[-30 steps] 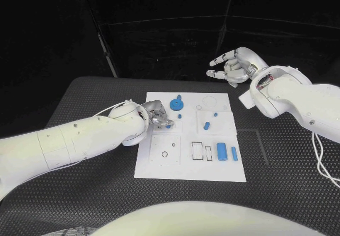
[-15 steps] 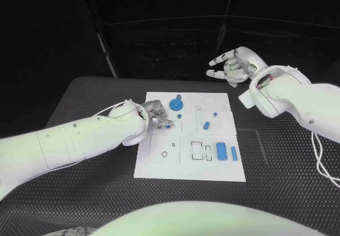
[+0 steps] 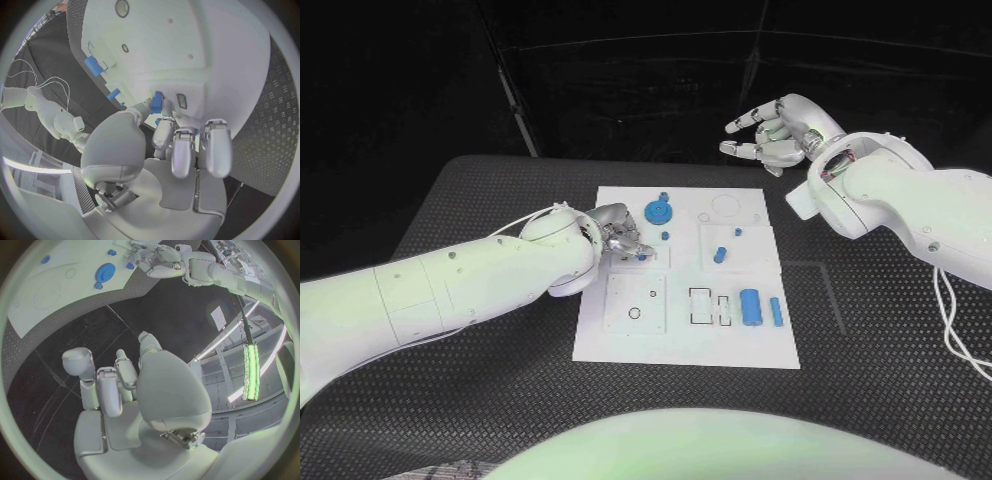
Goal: Assemble the parts on the task board
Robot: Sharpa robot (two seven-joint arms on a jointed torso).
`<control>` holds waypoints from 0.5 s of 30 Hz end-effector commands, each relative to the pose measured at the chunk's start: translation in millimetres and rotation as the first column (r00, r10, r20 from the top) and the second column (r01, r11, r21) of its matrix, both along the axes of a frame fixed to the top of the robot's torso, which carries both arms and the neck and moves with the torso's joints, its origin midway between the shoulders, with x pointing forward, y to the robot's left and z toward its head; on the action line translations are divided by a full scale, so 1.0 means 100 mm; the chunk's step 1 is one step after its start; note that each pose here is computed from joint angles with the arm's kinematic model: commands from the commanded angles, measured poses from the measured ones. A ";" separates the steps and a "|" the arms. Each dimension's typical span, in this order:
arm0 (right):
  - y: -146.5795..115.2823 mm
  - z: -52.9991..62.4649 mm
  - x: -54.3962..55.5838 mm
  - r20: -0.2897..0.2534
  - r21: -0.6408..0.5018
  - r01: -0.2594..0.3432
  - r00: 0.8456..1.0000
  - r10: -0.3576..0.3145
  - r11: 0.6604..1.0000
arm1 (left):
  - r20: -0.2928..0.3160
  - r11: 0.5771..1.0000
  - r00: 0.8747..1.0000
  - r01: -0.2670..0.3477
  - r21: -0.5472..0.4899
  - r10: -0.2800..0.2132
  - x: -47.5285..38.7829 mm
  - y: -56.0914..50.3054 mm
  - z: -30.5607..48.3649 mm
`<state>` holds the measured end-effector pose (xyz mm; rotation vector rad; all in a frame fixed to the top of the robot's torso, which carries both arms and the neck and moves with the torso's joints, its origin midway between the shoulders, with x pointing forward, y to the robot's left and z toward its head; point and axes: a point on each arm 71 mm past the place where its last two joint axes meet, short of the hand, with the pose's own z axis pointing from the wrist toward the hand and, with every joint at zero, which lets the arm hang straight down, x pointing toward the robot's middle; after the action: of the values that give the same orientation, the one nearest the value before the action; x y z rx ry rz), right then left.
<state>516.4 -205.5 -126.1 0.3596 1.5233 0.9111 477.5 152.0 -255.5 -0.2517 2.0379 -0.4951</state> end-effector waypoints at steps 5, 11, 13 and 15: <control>0.01 0.02 0.00 0.006 0.003 -0.008 1.000 0.008 1.000 | -0.025 1.000 1.000 0.000 0.012 0.001 -0.026 0.01 -0.044; 0.01 0.02 0.00 0.006 0.003 -0.008 1.000 0.008 1.000 | -0.031 1.000 1.000 0.000 0.011 0.000 -0.029 0.01 -0.047; 0.01 0.02 0.00 0.006 0.003 -0.009 1.000 0.009 1.000 | -0.033 1.000 0.999 0.000 0.011 0.001 -0.029 0.02 -0.048; 0.01 0.01 0.00 0.006 0.003 -0.009 1.000 0.009 1.000 | -0.033 1.000 0.999 -0.001 0.012 0.001 -0.029 0.02 -0.049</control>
<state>516.6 -205.8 -126.2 0.3601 1.5232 0.9106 477.0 153.2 -256.0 -0.2562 2.0407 -0.4938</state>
